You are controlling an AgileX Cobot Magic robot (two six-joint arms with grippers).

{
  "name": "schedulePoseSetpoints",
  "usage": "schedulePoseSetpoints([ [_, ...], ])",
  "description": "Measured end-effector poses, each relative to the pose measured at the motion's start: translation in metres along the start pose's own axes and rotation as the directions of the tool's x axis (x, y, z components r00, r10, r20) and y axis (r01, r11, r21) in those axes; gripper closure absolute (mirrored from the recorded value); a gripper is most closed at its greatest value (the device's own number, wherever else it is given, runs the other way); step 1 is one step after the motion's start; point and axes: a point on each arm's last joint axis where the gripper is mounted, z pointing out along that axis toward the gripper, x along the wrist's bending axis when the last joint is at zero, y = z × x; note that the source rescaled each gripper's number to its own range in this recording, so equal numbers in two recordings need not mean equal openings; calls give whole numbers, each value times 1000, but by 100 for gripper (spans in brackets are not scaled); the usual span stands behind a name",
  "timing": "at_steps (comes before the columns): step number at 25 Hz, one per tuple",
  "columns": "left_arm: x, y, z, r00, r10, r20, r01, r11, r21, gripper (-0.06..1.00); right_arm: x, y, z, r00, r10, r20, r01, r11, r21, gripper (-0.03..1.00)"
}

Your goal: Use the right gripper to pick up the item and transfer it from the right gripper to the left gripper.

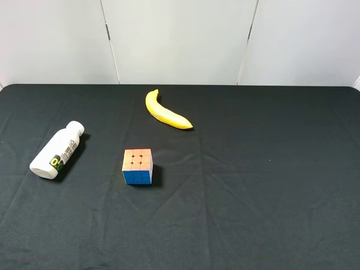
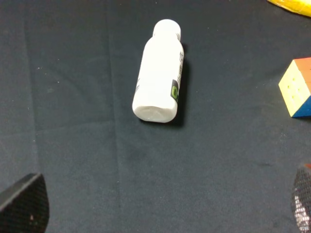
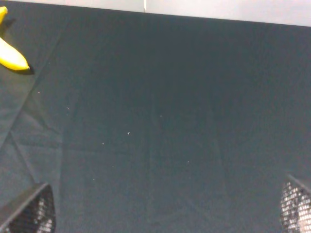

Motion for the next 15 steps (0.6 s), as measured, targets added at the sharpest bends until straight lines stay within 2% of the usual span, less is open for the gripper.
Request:
schedulePoseSetpoints([
  [15,0,0,0,1000,0,-1,0,1000,0,-5,0,0,0,1000,0,0,0,1000,0,-3],
])
